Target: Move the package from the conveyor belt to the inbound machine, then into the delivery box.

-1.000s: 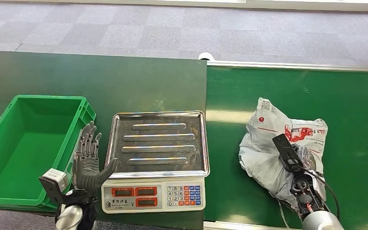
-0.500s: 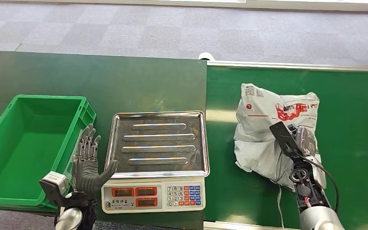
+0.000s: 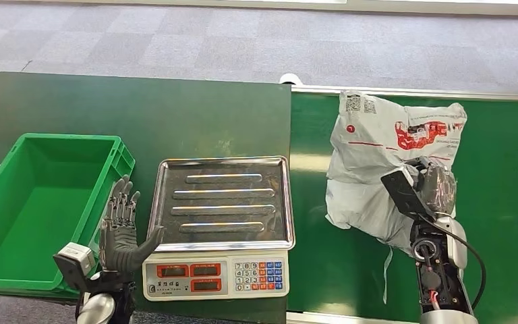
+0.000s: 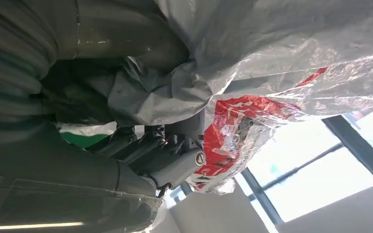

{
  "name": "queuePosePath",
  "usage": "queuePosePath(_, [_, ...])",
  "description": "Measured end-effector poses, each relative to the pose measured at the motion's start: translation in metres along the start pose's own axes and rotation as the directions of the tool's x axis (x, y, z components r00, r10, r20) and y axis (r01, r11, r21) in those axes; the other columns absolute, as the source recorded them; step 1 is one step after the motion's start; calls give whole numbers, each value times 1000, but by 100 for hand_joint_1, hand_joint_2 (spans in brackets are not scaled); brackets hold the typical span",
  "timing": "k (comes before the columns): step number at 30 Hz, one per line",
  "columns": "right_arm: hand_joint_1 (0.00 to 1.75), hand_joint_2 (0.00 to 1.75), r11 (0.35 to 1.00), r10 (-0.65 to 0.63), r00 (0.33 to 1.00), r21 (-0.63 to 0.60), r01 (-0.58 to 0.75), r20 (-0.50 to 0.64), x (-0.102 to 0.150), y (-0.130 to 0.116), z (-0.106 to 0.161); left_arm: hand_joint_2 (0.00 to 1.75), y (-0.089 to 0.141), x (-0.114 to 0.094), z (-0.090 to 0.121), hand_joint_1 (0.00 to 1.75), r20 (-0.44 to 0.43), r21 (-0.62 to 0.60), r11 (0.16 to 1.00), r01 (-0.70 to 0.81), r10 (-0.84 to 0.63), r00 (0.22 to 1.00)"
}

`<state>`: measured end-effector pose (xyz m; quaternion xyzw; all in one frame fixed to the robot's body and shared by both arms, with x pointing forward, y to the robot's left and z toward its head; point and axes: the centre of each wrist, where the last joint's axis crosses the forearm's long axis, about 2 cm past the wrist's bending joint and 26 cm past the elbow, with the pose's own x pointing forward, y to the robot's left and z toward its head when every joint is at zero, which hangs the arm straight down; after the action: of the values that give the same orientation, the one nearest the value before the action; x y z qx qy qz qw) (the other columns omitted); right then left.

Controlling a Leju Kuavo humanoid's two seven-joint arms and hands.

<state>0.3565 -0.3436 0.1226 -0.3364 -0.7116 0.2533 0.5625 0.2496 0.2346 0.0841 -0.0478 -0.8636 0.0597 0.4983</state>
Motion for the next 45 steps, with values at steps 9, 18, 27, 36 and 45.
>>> queuePosePath(9, [175,175,983,-96,949,-119,137,299,62,-28,13,175,-3,0,-1,0,8,6,1000,-10,10,1000])
queuePosePath(18, [175,175,977,-41,865,-162,140,501,110,-44,13,175,-7,1,-2,0,13,10,1000,-22,22,1000])
queuePosePath(27, [175,175,998,-52,675,11,66,736,187,-30,-11,175,-11,2,-15,0,37,1,999,-33,33,999])
queuePosePath(36, [175,175,967,-190,573,253,-30,797,216,7,-25,175,-19,2,-25,0,43,-27,998,-53,54,998])
queuePosePath(45, [175,175,882,-297,541,444,-160,786,227,40,-34,175,-27,-2,-30,0,31,-60,996,-67,68,997])
